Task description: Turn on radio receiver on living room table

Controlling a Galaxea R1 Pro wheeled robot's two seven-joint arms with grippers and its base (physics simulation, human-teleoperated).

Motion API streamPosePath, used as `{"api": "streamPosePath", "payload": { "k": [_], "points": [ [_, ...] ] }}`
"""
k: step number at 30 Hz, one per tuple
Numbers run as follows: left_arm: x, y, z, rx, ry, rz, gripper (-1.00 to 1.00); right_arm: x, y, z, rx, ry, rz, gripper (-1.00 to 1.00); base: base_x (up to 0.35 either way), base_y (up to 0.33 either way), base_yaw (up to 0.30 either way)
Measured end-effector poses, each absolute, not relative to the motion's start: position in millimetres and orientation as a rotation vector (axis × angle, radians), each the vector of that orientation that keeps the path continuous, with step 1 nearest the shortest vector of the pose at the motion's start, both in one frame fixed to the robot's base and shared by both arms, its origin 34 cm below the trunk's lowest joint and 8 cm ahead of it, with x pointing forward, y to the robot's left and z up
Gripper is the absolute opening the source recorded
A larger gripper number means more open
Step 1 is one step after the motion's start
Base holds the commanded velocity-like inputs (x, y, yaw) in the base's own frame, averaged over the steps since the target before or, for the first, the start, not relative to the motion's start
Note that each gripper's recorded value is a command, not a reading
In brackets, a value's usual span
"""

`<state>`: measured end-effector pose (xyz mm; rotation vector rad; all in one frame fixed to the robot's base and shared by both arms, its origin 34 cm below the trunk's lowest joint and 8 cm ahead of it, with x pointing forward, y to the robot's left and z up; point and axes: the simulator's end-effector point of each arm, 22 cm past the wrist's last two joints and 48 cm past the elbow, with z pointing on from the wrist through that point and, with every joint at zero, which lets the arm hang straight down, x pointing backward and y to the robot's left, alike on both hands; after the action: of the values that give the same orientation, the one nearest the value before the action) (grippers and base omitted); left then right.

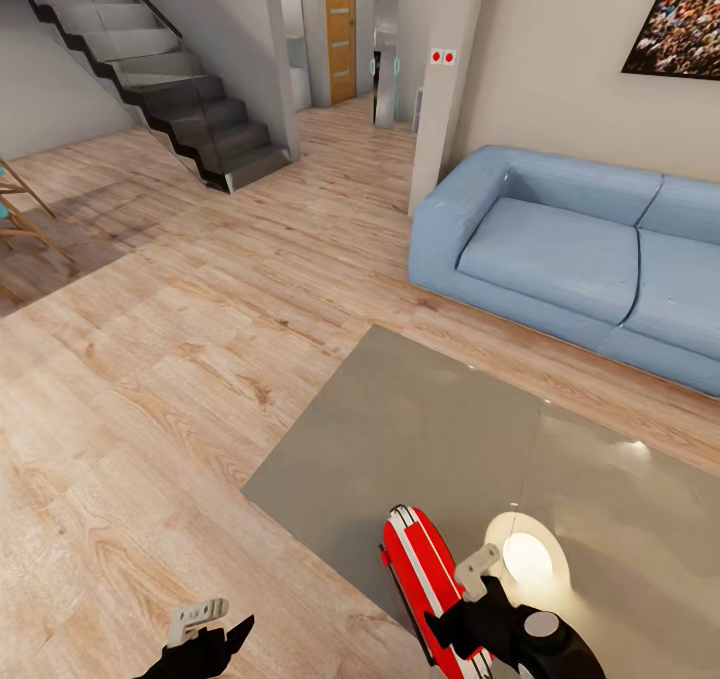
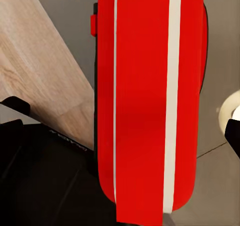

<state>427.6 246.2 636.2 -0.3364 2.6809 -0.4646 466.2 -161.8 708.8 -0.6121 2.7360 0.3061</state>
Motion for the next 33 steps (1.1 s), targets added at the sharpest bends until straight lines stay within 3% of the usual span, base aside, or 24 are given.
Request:
{"api": "streamPosePath", "payload": {
  "k": [20,33],
  "points": [
    [427.3,246.0,635.9,-0.336,2.682,-0.465,1.0,468.5,-170.7,705.6,-0.605,2.743,0.259,1.0,0.0,0.0,0.0],
    [427.1,245.1,635.8,-0.337,2.681,-0.466,1.0,514.9,-173.0,715.3,-0.598,2.719,0.216,1.0,0.0,0.0,0.0]
  ]
}}
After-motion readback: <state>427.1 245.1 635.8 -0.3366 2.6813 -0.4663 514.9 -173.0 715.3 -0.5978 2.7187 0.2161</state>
